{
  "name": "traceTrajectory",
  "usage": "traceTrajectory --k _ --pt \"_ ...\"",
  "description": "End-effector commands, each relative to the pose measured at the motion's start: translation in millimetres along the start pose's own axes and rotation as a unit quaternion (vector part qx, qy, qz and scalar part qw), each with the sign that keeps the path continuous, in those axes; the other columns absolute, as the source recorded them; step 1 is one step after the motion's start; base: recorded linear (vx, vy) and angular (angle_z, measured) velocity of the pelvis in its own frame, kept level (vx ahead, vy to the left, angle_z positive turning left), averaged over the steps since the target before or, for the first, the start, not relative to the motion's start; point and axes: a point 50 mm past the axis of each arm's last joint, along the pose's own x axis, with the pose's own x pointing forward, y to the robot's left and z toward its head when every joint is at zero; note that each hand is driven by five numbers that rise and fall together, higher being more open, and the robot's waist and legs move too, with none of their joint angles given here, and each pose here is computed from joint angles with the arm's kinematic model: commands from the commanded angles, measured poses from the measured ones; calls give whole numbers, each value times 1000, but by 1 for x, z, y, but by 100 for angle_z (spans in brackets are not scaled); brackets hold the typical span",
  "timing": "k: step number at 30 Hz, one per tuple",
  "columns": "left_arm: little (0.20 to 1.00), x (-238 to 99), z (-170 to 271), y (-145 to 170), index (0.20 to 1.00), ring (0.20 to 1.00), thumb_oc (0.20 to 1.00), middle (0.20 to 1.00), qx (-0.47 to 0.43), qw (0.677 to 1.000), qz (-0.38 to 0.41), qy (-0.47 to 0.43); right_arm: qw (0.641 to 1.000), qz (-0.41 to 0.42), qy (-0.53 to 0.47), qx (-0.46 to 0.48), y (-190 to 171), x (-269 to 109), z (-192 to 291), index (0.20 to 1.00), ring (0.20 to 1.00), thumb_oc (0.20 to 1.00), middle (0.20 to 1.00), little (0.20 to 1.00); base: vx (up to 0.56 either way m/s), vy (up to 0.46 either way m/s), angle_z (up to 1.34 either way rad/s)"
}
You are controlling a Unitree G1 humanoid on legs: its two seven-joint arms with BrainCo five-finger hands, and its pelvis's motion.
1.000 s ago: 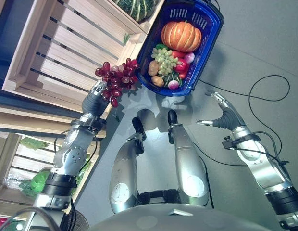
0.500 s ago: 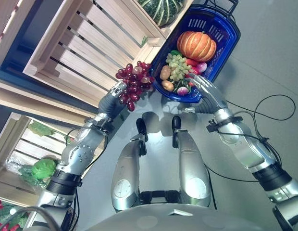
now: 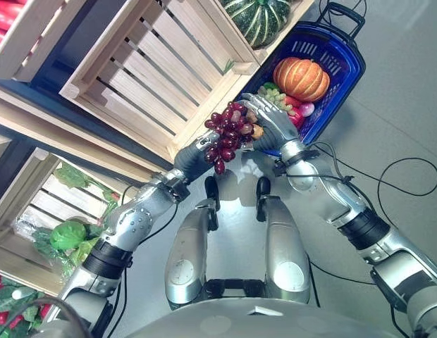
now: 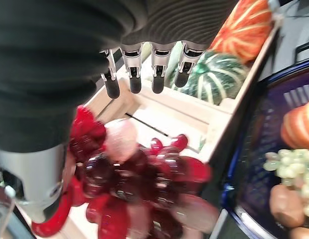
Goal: Pick up fruits and vegetables into the basket
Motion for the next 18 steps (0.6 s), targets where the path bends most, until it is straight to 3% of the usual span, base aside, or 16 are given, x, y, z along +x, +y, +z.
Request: traceTrajectory --k 1,15,16,17,18 --pt "200 7 -3 -32 200 200 200 200 -23 994 -109 1 996 -5 -80 39 -4 14 34 1000 1000 1000 1000 1000 -10 -9 5" --pt "200 20 -20 -49 200 200 200 200 -26 981 -185 53 983 79 -129 107 13 22 53 1000 1000 1000 1000 1000 -5 -11 5" --pt "200 21 -20 -51 200 200 200 200 -23 979 -193 53 982 104 -123 103 17 23 53 636 636 636 636 636 0 -33 5" --pt "200 21 -20 -51 200 200 200 200 -23 979 -194 52 982 105 -122 102 17 23 52 200 200 200 200 200 -2 -41 5" --pt "200 22 -19 -52 200 200 200 200 -19 978 -200 51 980 121 -114 107 19 24 52 200 200 200 200 200 -3 -22 3"
